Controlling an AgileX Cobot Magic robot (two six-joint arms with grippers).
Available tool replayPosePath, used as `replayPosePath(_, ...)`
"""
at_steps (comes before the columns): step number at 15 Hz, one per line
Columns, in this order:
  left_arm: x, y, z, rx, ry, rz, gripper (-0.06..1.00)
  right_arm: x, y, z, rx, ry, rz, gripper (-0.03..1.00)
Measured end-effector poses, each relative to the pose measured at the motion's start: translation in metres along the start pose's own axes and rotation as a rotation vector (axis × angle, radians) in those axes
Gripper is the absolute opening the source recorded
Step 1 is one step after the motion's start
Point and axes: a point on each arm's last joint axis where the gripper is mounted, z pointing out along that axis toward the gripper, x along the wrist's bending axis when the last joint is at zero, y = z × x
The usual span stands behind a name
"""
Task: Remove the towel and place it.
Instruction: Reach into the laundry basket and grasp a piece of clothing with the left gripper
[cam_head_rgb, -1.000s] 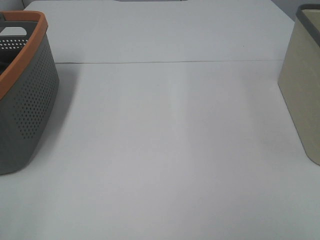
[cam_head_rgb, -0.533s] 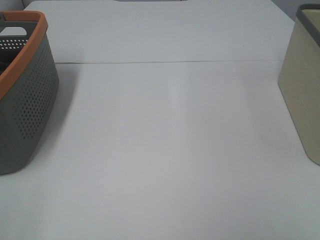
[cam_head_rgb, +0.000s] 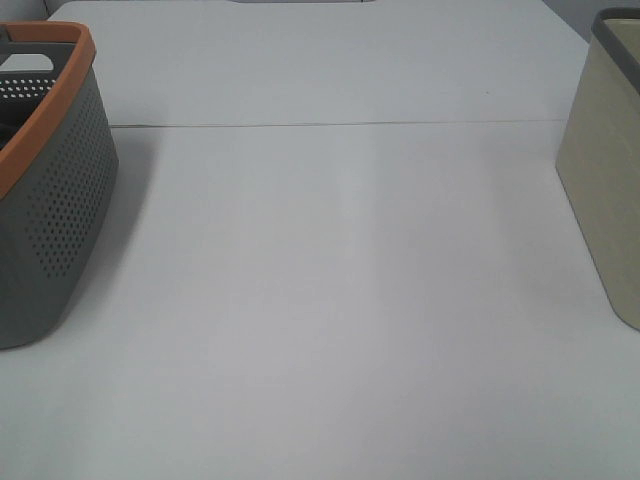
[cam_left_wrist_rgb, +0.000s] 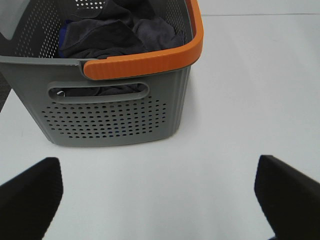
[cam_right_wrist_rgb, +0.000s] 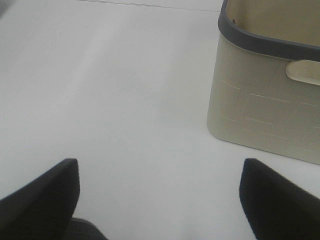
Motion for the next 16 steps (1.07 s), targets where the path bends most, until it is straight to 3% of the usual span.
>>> replayPosePath(10, 0.0, 0.0, 0.0, -0.002, 0.0, 0.003, 0.98, 0.0, 0.0, 0.0, 0.0, 0.0, 0.0, 0.77)
replayPosePath(14, 0.001, 0.083, 0.005, 0.143, -0.012, 0.182, 0.98, 0.0, 0.0, 0.0, 0.0, 0.0, 0.0, 0.77)
replayPosePath(16, 0.004, 0.126, 0.03, 0.256, -0.045, 0.338, 0.98, 0.0, 0.0, 0.0, 0.0, 0.0, 0.0, 0.77)
